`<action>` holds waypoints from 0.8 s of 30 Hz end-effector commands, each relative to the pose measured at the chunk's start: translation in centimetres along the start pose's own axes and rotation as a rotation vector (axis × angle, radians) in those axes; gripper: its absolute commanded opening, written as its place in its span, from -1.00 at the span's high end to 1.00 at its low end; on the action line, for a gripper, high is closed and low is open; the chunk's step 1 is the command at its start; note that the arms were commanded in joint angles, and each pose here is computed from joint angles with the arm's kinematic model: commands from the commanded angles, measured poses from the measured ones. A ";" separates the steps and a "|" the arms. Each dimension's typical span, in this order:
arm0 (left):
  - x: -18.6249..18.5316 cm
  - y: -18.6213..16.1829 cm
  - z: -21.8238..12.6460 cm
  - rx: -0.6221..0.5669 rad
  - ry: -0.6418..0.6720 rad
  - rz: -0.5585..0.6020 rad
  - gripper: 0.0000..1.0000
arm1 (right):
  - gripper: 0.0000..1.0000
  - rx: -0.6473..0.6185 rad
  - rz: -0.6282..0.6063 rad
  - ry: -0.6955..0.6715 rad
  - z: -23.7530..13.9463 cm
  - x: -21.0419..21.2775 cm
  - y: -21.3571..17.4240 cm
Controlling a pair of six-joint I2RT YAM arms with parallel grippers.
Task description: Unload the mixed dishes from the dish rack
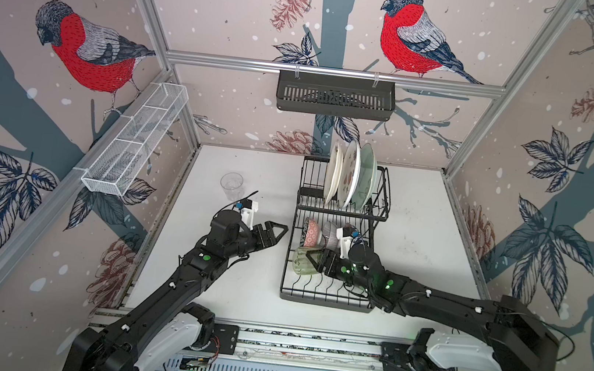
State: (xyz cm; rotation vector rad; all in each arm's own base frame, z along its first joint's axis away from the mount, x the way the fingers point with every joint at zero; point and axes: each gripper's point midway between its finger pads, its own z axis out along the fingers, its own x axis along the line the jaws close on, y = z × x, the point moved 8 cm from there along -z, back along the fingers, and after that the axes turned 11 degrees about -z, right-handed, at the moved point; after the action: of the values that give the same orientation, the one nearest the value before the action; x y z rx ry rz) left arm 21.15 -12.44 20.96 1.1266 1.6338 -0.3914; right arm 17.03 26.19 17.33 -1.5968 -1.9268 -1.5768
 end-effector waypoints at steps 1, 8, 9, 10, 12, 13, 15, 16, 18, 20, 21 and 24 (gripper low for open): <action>-0.9 -0.4 -0.2 0.065 -0.050 -0.025 -0.66 | -0.21 -0.093 0.029 0.052 -0.3 1.0 1.6; -1.6 -0.9 0.1 0.163 -0.091 -0.041 -0.62 | -0.19 -0.147 0.056 0.096 -0.3 1.6 2.4; -1.5 -1.0 0.3 0.182 -0.098 -0.050 -0.61 | -0.19 -0.154 0.060 0.102 -0.3 1.7 2.5; -1.5 -1.1 0.5 0.200 -0.109 -0.060 -0.60 | -0.19 -0.159 0.067 0.112 -0.3 1.8 2.6; -1.6 -1.2 0.7 0.228 -0.138 -0.079 -0.57 | -0.19 -0.172 0.080 0.146 -0.3 2.1 2.7; -1.6 -1.2 0.9 0.236 -0.153 -0.088 -0.53 | -0.19 -0.176 0.085 0.158 -0.2 2.2 2.6; -1.9 -1.1 0.9 0.235 -0.173 -0.097 -0.47 | -0.19 -0.182 0.089 0.161 -0.1 2.2 2.6; -2.0 -1.0 0.9 0.231 -0.183 -0.098 -0.45 | -0.19 -0.180 0.090 0.160 0.0 2.3 2.5; -2.4 -0.8 0.9 0.223 -0.207 -0.105 -0.40 | -0.19 -0.182 0.096 0.174 0.3 2.4 2.6; -2.7 -0.7 0.9 0.221 -0.232 -0.118 -0.36 | -0.18 -0.190 0.102 0.199 0.4 2.6 2.7; -2.7 -0.7 0.9 0.224 -0.241 -0.125 -0.33 | -0.18 -0.196 0.104 0.212 0.4 2.7 2.8; -2.7 -0.8 0.9 0.223 -0.255 -0.139 -0.28 | -0.18 -0.206 0.107 0.239 0.5 3.2 3.0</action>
State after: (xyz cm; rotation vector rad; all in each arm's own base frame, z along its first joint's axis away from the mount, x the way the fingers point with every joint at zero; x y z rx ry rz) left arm 20.85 -14.52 21.66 1.0977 1.5473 -0.7729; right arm 18.21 27.53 19.24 -1.5570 -1.6717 -1.7773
